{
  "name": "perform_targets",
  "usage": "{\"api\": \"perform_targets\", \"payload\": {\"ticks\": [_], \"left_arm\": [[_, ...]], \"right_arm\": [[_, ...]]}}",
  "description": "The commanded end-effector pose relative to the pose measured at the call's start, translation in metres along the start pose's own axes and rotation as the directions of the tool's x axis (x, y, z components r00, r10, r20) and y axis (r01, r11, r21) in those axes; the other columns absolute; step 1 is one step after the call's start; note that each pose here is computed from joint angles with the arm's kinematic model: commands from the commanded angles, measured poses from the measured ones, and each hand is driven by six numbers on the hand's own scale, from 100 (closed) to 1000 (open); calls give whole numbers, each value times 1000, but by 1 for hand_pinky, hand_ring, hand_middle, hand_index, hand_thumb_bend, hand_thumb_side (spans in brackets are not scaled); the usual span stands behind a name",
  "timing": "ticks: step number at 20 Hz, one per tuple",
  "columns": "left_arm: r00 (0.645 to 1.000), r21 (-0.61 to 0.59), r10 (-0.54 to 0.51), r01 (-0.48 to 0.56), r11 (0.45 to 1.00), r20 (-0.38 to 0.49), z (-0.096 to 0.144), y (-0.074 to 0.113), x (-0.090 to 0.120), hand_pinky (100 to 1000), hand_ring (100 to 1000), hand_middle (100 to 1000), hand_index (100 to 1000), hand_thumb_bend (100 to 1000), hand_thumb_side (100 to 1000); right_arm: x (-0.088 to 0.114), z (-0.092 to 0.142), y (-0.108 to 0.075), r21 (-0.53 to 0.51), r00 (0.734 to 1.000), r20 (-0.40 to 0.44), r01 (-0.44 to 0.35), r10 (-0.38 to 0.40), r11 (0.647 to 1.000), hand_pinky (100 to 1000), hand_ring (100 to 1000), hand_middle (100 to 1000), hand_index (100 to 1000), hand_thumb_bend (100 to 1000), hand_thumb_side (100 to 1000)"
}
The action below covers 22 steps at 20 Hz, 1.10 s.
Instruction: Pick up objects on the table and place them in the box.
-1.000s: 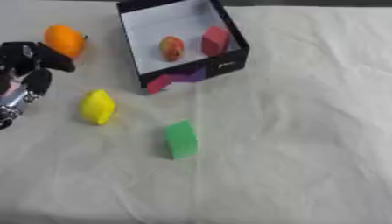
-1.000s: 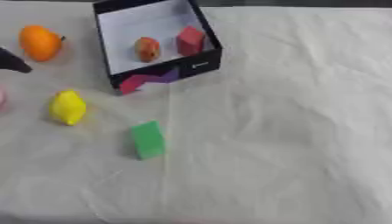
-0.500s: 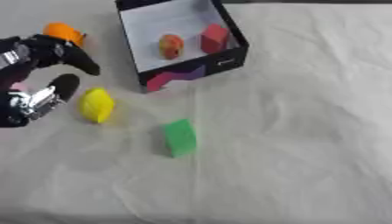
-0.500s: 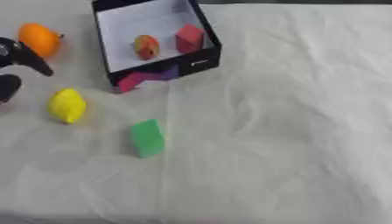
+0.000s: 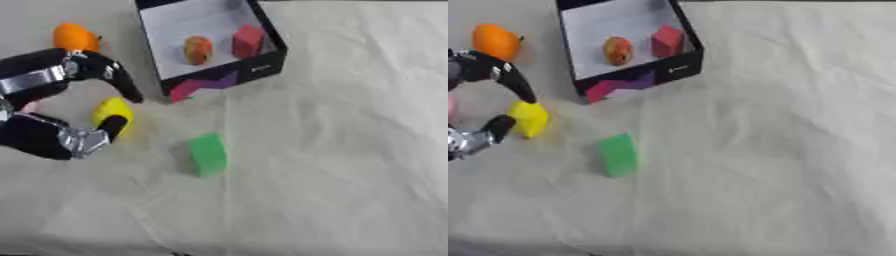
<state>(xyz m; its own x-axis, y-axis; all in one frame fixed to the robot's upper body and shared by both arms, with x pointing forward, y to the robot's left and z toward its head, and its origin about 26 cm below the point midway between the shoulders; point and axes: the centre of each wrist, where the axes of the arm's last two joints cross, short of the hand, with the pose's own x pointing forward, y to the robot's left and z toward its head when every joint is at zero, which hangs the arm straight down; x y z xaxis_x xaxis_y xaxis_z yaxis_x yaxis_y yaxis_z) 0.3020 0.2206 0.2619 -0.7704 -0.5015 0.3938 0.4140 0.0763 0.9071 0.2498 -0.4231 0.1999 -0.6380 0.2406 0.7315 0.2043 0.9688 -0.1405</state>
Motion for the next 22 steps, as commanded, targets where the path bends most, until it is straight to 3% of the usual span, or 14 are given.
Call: {"api": "perform_targets", "payload": {"ticks": [1,6,10,22], "left_arm": [[997,-48,-80,80,996,7,-2,4,7,910,762,686,759,158,116],[986,-83,-156,160,984,58,-10,8,14,914,775,685,759,262,107],[964,-95,-217,233,968,155,-17,11,21,904,776,669,748,303,106],[863,-20,-342,376,926,371,-32,26,42,862,778,660,715,321,100]], "right_arm": [[8,-6,-4,10,1000,18,-24,24,1000,819,816,708,918,100,657],[7,-5,-4,12,1000,9,-26,26,1000,819,816,706,918,100,657],[5,-5,-3,23,1000,2,-25,25,999,820,815,705,918,100,657],[3,-3,-1,36,1000,-7,-29,29,999,820,815,702,916,100,655]]}}
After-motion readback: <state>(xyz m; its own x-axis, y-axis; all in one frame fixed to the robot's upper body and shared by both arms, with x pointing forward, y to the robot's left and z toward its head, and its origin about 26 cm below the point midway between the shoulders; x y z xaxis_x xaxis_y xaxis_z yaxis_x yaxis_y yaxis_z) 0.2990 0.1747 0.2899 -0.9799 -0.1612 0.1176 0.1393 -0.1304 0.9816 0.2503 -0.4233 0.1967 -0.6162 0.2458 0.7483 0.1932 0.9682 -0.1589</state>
